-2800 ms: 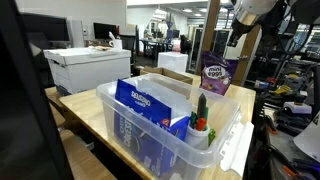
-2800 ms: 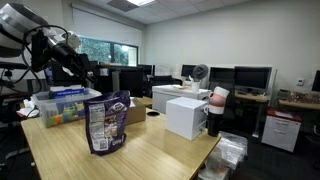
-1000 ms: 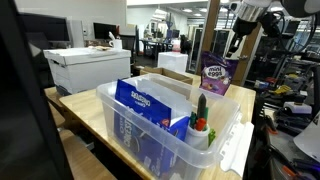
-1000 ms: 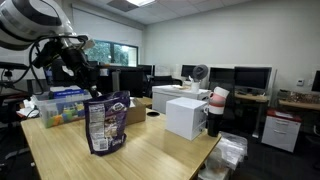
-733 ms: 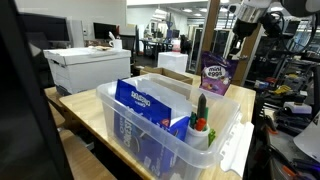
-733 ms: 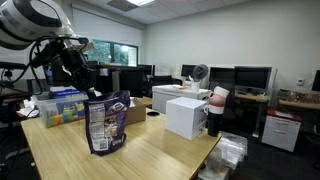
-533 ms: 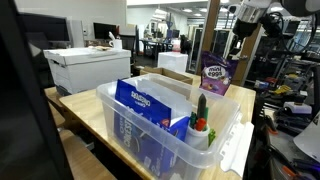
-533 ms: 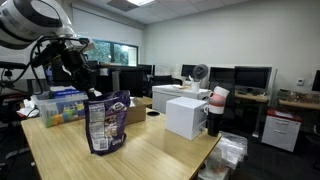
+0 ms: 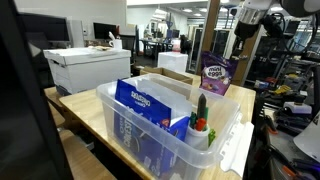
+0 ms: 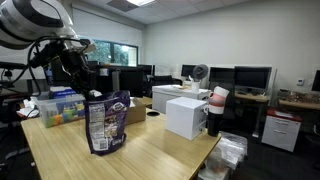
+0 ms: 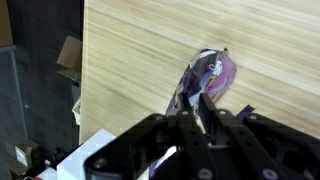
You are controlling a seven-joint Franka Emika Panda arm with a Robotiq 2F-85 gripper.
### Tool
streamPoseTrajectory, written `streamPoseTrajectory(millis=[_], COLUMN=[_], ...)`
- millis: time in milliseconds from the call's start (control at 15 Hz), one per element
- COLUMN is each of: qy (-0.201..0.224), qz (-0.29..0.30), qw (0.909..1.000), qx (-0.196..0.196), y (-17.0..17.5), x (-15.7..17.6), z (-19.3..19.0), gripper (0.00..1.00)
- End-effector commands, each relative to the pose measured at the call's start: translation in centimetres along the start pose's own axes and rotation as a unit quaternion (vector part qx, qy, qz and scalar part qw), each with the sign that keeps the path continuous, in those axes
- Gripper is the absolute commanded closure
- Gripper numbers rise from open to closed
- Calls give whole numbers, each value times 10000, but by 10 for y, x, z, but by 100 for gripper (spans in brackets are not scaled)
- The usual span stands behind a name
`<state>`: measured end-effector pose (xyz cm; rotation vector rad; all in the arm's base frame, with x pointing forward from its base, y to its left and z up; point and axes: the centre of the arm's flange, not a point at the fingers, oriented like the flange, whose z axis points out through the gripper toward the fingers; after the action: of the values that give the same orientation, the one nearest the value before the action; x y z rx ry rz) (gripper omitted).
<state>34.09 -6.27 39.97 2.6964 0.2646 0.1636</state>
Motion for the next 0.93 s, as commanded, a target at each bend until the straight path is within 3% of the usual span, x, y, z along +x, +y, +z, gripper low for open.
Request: streamPoseTrajectory(millis=[0, 67, 133, 400, 533, 600, 867], qy=[34, 11, 21, 17, 15, 15, 21], qz=[-112, -22, -43, -34, -29, -29, 53], qw=[9999, 10000, 10000, 10000, 10000, 10000, 9999], qx=[109, 30, 34, 42, 45, 45, 117], y=[-17, -2, -4, -3, -3, -3, 8], x=[-3, 1, 2, 1, 1, 1, 2], z=[-4, -1, -1, -1, 0, 0, 1], gripper=[54, 50, 69, 51, 50, 25, 12])
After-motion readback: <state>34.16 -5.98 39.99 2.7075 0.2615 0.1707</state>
